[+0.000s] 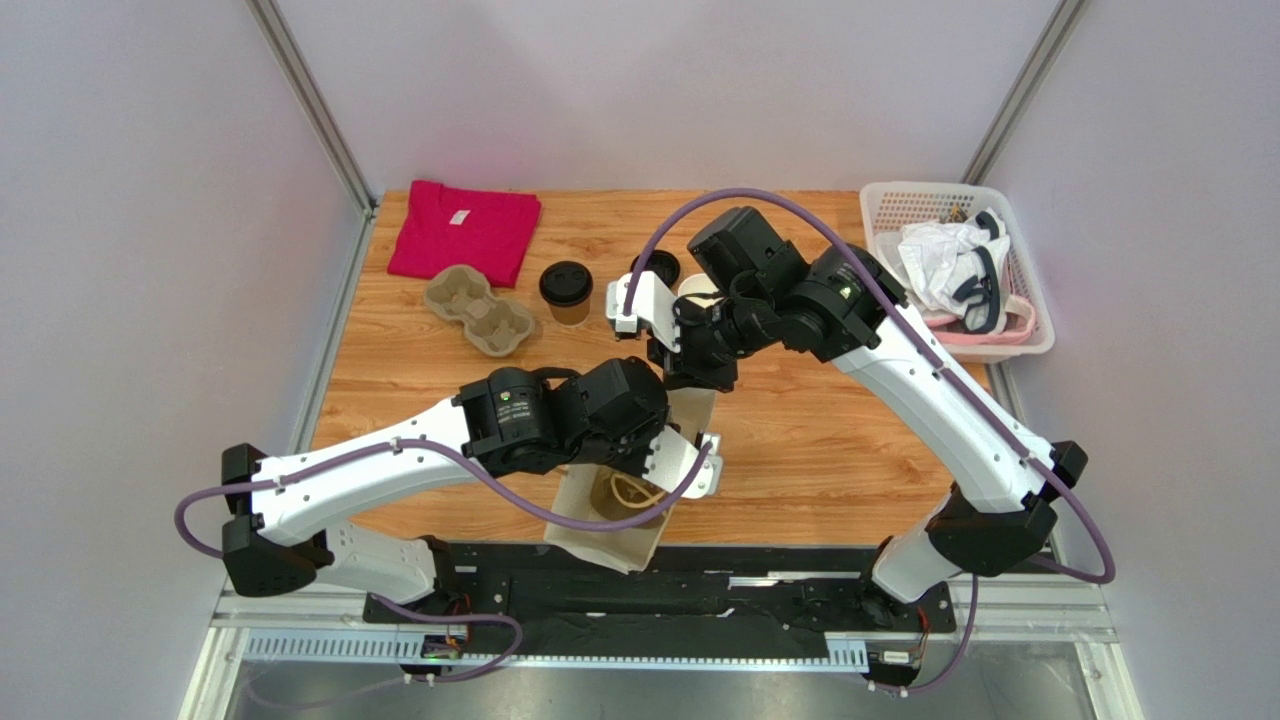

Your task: Pack the takeout coffee

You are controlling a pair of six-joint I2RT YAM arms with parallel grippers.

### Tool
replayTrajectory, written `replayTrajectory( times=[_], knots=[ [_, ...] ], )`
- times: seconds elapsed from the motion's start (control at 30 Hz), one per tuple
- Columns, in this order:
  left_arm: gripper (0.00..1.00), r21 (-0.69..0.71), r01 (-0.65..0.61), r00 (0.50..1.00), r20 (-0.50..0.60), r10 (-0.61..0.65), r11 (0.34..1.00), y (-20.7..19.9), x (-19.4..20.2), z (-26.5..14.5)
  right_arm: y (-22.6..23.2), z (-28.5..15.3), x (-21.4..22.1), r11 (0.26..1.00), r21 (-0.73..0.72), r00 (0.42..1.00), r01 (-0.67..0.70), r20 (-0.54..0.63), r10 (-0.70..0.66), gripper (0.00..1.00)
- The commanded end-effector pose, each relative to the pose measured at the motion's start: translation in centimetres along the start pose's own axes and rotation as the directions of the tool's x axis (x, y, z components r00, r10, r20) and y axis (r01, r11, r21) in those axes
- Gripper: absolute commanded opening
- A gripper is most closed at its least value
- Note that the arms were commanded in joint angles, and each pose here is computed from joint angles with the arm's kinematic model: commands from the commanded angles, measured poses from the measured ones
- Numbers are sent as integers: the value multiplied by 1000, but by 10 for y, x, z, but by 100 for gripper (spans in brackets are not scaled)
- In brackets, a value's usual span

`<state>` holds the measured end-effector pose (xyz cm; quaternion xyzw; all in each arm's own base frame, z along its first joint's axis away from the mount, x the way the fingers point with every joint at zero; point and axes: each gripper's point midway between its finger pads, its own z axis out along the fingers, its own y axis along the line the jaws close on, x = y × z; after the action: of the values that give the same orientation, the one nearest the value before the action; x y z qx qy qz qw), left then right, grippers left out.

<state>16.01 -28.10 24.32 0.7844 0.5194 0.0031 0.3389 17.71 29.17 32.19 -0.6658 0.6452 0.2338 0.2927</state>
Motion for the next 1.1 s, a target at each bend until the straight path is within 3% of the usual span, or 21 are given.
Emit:
replayTrajectory(
  times=[0.0,0.57,0.67,0.7,0.8,1.07],
  knots=[
    [0,15,47,999,18,-47,999,-1,-1,10,19,-13,8,999,-48,1000,13,-19,-14,0],
    [0,3,-6,1000,-3,6,1000,-2,11,35,17,-8,7,998,-56,999,34,-6,-35,0],
    [8,-12,2,1000,5,-2,1000,2,9,32,18,-8,9,998,-57,999,36,-11,-37,0],
    [17,-29,15,999,31,-14,999,7,4,25,17,-8,9,998,-54,999,38,-12,-39,0],
    [32,-74,28,998,65,-23,997,19,-3,12,19,-6,12,998,-61,999,35,-16,-36,0],
    [54,-105,44,996,85,-35,993,30,-9,-2,18,-6,10,997,-62,999,40,-13,-41,0]
  ],
)
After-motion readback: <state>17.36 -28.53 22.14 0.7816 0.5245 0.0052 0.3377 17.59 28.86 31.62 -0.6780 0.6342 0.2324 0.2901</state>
